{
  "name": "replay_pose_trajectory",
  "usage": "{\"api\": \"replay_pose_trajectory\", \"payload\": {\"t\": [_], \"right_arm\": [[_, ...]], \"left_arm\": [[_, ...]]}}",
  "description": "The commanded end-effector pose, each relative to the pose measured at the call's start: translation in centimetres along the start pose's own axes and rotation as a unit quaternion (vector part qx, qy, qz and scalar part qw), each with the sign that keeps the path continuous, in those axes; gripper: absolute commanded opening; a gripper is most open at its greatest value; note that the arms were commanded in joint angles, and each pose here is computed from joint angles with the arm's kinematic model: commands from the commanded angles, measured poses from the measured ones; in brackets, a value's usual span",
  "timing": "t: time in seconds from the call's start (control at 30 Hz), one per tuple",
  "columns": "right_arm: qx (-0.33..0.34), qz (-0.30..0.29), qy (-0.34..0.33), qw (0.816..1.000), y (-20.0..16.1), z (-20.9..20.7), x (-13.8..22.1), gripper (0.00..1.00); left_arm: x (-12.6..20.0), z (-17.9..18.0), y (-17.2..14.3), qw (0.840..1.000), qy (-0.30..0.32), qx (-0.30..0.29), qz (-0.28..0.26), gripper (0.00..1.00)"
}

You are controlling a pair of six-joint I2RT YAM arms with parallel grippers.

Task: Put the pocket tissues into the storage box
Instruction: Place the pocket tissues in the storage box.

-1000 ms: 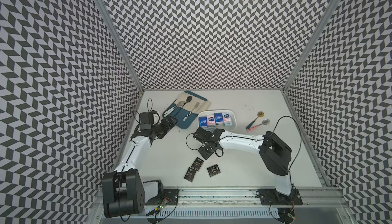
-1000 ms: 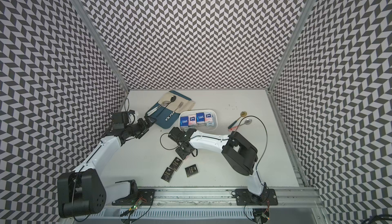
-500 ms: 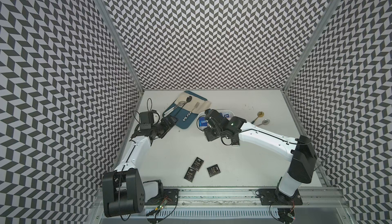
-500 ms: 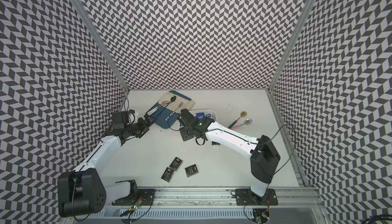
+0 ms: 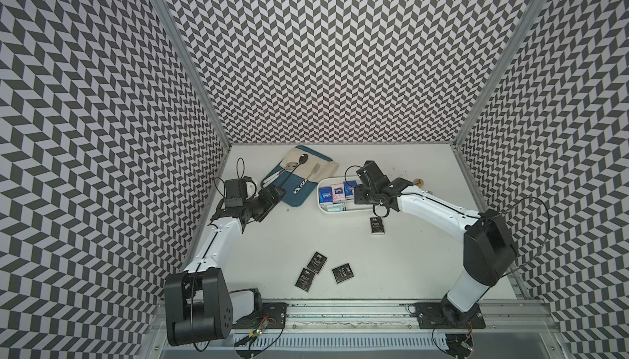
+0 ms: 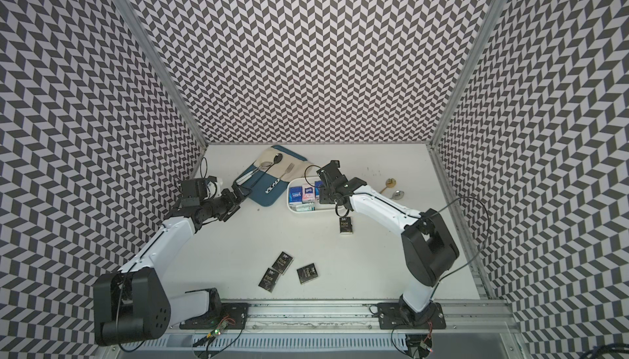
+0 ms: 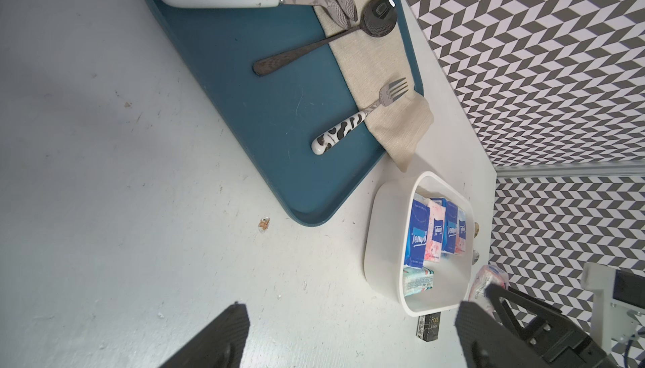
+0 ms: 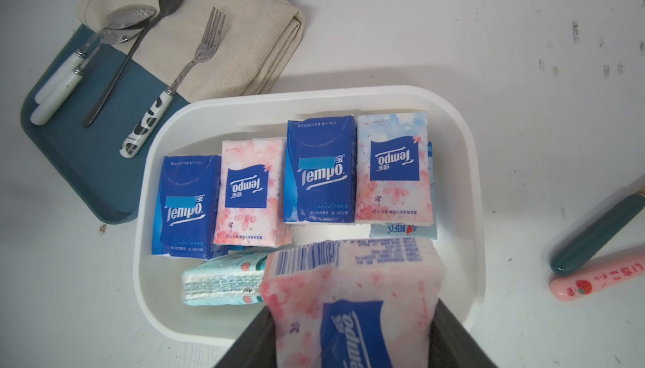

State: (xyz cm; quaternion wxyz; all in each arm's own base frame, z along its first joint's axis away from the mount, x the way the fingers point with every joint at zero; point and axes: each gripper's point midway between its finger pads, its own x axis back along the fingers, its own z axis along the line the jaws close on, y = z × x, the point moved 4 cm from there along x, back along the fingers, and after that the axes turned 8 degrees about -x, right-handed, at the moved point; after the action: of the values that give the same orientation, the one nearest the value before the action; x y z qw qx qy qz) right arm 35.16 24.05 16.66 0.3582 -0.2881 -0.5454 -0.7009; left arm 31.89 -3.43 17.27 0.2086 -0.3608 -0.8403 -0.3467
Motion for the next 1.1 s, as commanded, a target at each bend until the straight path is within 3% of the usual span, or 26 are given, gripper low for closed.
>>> {"api": "replay_pose_trajectory", "payload": {"t": [0.0,0.37,0.57,0.73,1.07], "right_arm": [[-0.010,-0.026,0.035,0.999,0.9,1.4,-0.7,0.61],[-0.007,0.001,0.044,0.999,-0.6,1.8,-3.4,0.63],[-0.004,0.018,0.044,0.999,-1.2,1.9,-4.0,0.73],[-0.012,0.004,0.054,0.998,-0.1,2.2,-2.2,0.86],[-0.002,-0.018,0.061,0.998,1.9,1.2,3.0,0.90]], "left_arm": [[0.0,0.0,0.3,1.000,-0.003,-0.011,-0.004,0.98],[-0.6,0.2,-0.2,1.000,-0.008,-0.007,0.007,0.98],[-0.8,0.0,-0.2,1.000,-0.011,-0.009,0.009,0.98],[-0.9,-0.2,-0.2,1.000,-0.012,-0.009,0.009,0.98],[-1.2,-0.8,-0.1,1.000,-0.022,-0.014,0.011,0.98]]}}
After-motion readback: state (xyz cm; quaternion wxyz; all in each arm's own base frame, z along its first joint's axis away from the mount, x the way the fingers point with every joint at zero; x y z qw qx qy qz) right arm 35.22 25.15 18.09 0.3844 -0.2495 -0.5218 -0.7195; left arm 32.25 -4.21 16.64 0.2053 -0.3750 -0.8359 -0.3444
